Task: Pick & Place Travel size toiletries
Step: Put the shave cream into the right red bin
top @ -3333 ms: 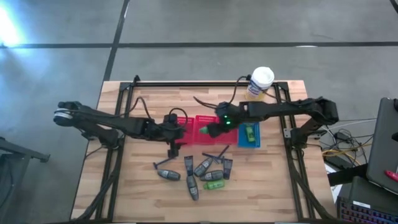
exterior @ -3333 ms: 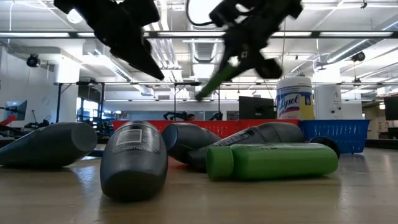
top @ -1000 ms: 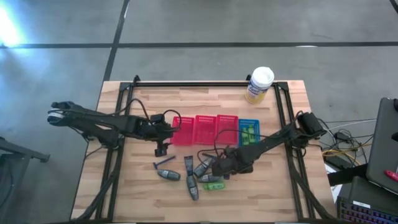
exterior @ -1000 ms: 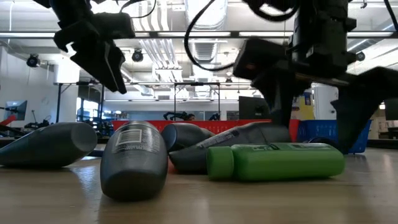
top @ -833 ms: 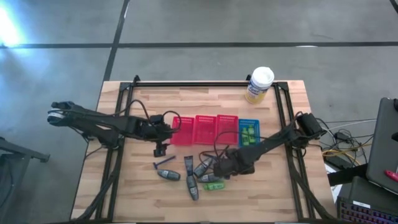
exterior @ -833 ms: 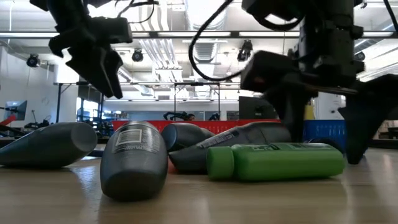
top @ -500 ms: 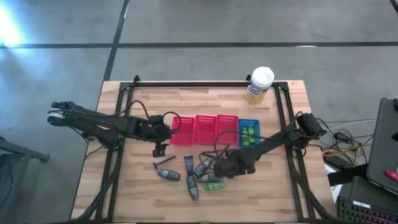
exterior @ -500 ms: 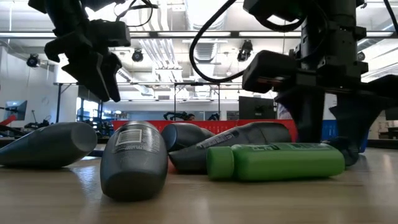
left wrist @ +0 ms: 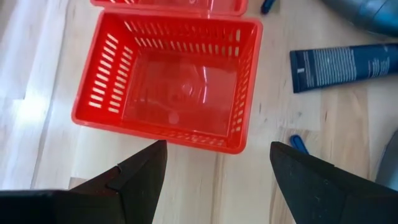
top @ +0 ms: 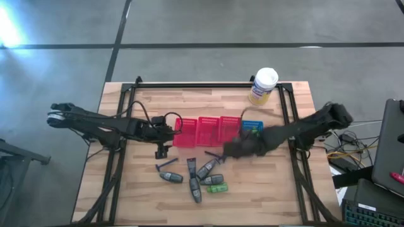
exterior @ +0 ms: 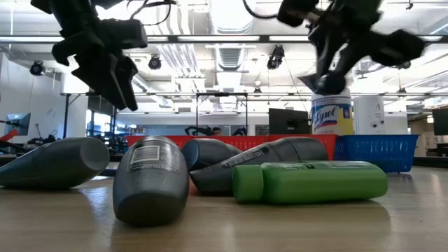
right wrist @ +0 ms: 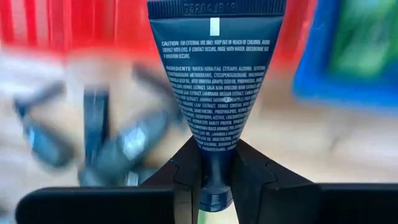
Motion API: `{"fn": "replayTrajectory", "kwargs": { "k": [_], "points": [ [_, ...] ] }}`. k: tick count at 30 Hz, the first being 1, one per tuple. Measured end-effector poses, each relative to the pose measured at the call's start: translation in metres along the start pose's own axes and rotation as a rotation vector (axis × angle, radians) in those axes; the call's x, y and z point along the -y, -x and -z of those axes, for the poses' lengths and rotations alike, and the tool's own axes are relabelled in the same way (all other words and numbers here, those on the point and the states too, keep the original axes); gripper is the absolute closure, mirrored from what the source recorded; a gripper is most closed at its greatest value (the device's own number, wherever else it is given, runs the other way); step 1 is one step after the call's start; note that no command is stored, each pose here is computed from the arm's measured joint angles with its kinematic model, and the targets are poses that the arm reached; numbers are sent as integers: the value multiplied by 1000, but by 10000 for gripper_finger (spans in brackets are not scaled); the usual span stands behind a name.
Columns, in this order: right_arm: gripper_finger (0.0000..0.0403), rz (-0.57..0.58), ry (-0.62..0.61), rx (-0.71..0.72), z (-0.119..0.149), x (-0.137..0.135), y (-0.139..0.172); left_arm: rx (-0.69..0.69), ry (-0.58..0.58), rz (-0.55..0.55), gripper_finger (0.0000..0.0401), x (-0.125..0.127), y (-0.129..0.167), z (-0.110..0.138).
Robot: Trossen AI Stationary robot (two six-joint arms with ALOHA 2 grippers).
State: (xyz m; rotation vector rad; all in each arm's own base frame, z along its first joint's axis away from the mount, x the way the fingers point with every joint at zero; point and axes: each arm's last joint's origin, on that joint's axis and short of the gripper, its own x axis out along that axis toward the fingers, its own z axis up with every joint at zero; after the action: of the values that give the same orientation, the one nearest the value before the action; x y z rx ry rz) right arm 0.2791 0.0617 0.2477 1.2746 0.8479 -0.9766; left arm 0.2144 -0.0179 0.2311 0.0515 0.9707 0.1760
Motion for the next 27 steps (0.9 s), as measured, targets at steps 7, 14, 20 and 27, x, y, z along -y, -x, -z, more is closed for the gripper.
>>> {"fn": "replayTrajectory", "kwargs": {
  "k": [7,14,20,27],
  "points": [
    [320,-6,-10,-33,-77,3,-34,56,-4,109,112,4,-1,-6],
    [233,33,39,-45,-92,6,-45,176,-201,217,112,14,-12,-10],
    [166,-16,62,30,-89,5,-29,234,-501,300,112,23,-33,-11],
    [112,-63,80,12,-69,8,-7,294,-780,430,124,43,-71,-21]
  ]
}}
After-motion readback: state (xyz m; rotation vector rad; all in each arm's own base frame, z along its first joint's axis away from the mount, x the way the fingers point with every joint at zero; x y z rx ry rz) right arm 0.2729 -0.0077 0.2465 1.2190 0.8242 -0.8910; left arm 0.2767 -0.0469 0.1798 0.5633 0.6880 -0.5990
